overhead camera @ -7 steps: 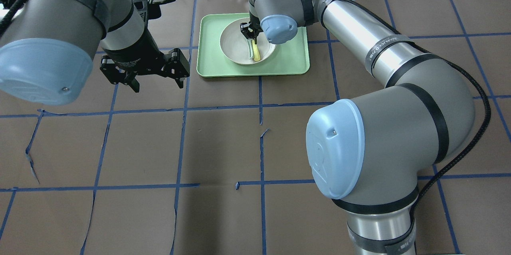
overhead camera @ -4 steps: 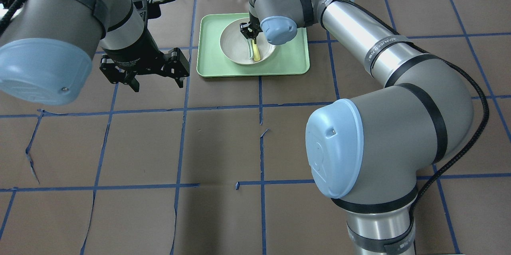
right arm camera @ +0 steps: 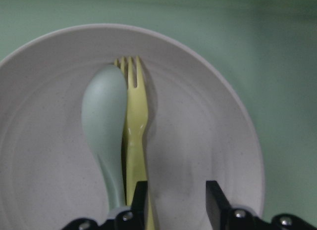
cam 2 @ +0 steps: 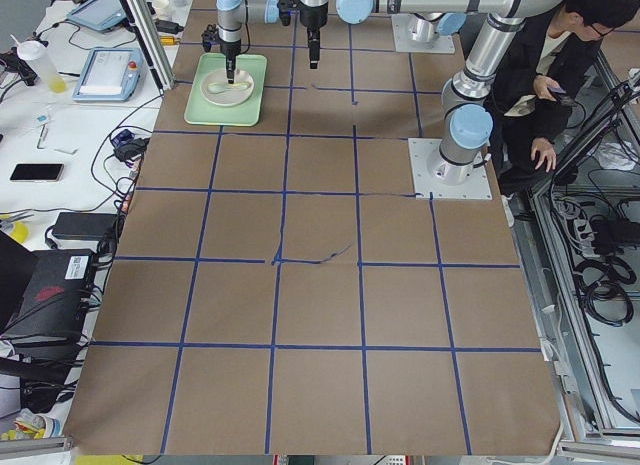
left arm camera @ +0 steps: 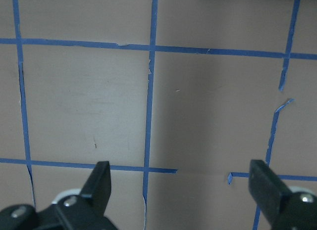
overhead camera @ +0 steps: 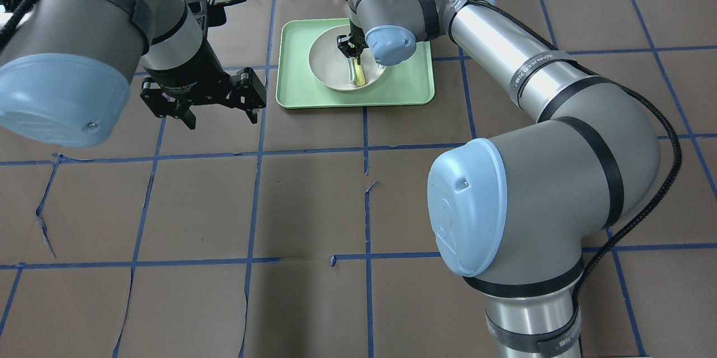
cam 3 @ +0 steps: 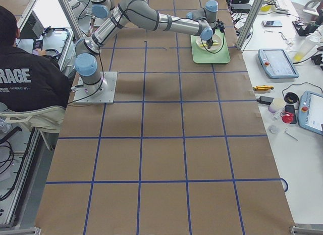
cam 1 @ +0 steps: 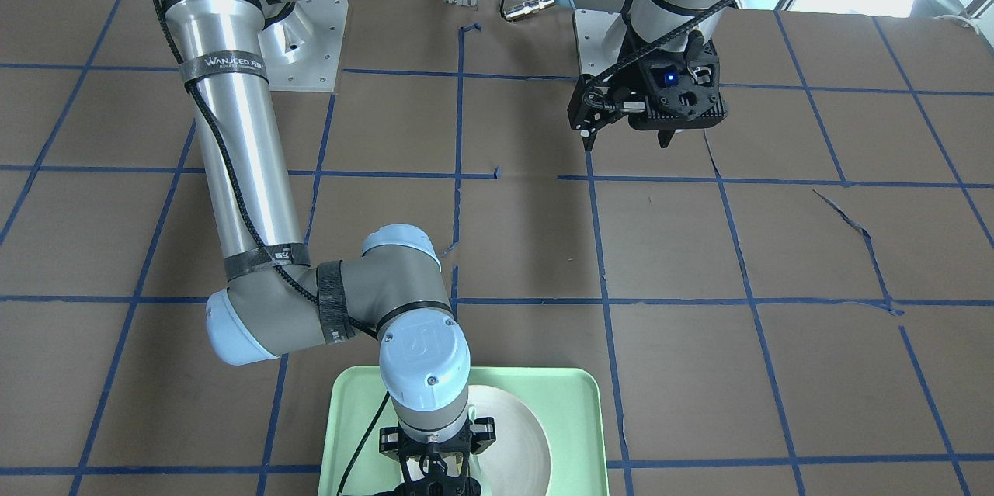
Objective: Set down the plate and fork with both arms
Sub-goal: 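Lower the right gripper and close it on the yellow fork handle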
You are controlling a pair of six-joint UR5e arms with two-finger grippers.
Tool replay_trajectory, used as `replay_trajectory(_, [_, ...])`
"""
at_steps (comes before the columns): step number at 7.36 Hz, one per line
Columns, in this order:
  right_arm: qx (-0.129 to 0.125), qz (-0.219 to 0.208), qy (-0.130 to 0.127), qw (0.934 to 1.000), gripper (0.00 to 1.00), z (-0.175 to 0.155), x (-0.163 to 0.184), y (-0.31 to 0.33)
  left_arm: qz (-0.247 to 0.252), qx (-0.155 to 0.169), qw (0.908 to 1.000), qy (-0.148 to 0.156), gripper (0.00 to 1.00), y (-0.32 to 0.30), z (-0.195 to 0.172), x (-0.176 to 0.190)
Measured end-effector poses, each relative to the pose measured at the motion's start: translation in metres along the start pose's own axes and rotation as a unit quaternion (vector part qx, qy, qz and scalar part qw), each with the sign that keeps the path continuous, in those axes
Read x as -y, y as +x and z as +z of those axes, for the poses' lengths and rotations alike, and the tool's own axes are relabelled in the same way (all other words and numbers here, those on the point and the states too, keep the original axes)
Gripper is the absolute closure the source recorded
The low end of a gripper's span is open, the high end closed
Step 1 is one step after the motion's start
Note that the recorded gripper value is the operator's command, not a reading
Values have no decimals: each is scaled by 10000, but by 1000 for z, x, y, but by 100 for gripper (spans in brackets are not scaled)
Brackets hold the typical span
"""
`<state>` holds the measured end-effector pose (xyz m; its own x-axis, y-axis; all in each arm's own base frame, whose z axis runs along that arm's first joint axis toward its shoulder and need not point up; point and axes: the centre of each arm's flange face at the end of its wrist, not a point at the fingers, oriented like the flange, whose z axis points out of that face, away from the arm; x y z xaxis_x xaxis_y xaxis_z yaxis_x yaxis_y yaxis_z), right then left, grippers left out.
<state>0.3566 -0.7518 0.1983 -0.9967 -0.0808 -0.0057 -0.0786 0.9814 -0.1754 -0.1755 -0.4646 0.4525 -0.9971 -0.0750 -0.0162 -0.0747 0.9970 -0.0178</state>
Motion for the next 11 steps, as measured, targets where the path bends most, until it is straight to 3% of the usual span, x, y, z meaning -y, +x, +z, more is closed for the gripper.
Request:
replay_trajectory(6, [-7, 69, -48, 10000, 61, 6, -3, -3, 0, 0, 10000, 2, 0, 0, 0, 0])
replay_trajectory(8, [-23, 75, -51, 10000, 69, 7, -3, -3, 0, 0, 10000, 1, 0, 0, 0, 0])
replay_trajectory(10, [-50, 72, -61, 9999, 68, 8, -4, -3, 0, 0, 10000, 1, 0, 0, 0, 1])
replay_trajectory(11, [-59, 70, -78, 9999, 61, 9, -6, -2, 0, 0, 10000, -1, 0, 0, 0, 1])
